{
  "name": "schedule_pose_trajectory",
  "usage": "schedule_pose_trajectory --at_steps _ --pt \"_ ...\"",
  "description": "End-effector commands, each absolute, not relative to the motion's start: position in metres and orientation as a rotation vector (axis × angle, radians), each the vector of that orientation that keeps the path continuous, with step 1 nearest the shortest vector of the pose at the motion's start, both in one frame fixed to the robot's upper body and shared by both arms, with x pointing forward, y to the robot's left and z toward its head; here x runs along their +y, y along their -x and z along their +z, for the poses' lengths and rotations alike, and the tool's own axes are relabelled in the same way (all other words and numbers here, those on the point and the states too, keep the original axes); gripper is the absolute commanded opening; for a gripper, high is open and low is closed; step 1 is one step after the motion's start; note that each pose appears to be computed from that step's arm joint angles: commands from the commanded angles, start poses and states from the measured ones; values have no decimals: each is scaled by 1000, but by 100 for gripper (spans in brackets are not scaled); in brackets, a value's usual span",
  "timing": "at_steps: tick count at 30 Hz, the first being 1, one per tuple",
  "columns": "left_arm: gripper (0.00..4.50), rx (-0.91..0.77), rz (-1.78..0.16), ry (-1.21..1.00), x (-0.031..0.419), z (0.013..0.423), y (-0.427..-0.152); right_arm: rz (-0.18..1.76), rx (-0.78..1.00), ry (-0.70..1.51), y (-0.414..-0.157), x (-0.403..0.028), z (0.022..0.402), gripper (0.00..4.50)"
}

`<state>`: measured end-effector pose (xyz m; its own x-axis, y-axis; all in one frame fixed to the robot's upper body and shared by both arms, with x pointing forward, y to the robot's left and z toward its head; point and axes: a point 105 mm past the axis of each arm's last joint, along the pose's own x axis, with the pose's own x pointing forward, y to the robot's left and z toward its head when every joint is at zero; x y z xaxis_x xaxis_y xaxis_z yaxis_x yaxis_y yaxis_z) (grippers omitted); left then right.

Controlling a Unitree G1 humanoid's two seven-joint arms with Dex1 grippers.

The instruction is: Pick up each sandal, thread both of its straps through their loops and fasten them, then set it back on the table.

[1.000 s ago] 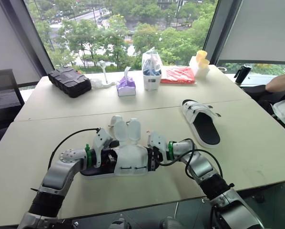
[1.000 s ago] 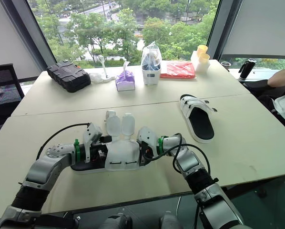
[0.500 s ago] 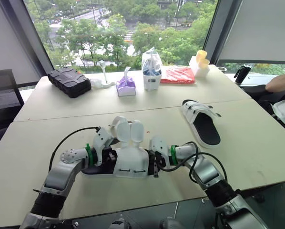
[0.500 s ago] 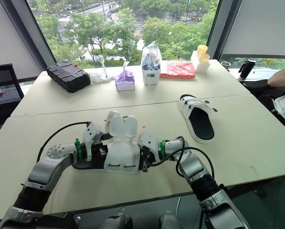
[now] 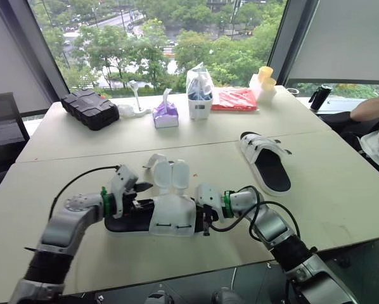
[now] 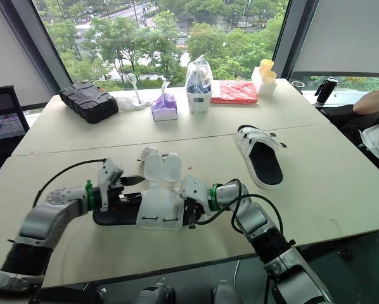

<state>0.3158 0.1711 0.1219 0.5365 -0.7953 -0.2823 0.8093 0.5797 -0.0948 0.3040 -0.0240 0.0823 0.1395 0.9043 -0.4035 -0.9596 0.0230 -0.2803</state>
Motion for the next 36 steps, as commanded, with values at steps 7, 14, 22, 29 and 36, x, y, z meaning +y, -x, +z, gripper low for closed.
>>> schedule_pose_trajectory --at_steps 7,14,22,29,36 --pt "450 160 -945 198 179 181 -343 1481 264 605 -300 -31 49 5" --pt "450 263 -932 321 144 151 -369 1481 256 616 -302 -31 51 5" --pt "450 244 -932 425 123 153 -394 1477 250 627 -303 -32 51 5" --pt "450 217 -964 613 108 177 -408 1465 241 638 -306 -32 52 5" --pt "450 203 -931 702 106 184 -420 1455 235 644 -310 -34 54 5"
